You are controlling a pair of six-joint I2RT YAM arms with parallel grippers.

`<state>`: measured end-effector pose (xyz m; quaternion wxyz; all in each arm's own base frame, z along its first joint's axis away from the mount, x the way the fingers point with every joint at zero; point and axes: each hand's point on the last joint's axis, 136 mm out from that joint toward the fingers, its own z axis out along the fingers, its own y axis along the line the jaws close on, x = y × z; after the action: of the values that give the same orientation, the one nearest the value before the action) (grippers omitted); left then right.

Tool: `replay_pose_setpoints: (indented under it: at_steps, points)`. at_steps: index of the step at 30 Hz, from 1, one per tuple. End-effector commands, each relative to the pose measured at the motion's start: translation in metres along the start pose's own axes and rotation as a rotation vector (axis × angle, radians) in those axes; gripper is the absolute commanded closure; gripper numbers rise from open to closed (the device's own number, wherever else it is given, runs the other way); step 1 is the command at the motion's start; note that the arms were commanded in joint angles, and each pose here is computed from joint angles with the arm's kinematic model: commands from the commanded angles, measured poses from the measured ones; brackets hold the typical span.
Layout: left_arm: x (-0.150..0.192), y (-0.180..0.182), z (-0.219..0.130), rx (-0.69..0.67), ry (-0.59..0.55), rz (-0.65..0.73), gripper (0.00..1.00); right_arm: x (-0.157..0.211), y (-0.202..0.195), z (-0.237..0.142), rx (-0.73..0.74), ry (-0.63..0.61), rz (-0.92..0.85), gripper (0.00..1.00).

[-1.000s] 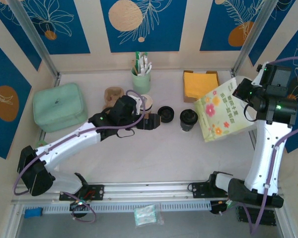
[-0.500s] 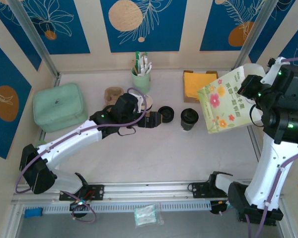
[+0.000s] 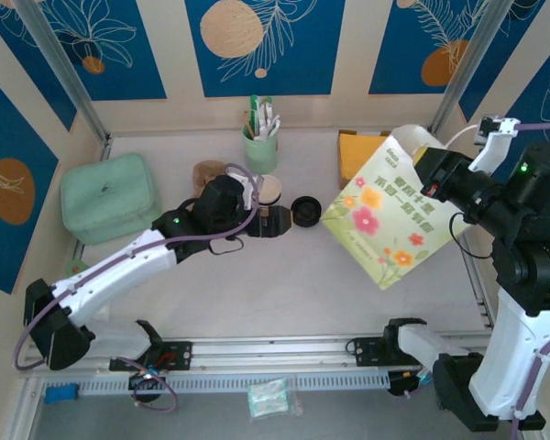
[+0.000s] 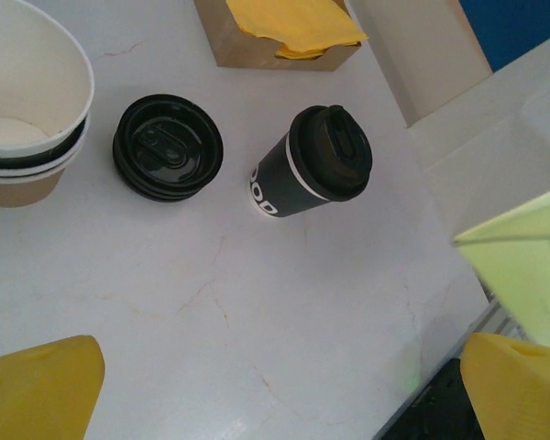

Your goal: Pack the takeout coffee

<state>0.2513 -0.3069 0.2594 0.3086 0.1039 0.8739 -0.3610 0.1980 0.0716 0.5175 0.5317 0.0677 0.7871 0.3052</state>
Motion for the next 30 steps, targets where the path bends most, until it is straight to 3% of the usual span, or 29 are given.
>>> replay_pose_setpoints:
  at_steps: [1,8,19,30]
  points:
    - [0.002,-0.001,-0.015,0.016,-0.042,-0.033,0.01,0.009,0.021,0.008,-0.123,0.041,0.056,1.0]
    - [0.01,0.002,-0.04,0.048,-0.1,-0.069,0.01,0.048,0.045,0.041,-0.218,0.161,0.047,1.0]
    - [0.044,0.029,-0.035,0.017,-0.078,-0.093,0.01,0.119,0.117,0.093,-0.254,0.271,-0.205,1.0]
    - [0.067,0.075,-0.026,-0.107,-0.11,-0.096,0.01,0.167,0.125,0.122,-0.201,0.295,-0.256,1.0]
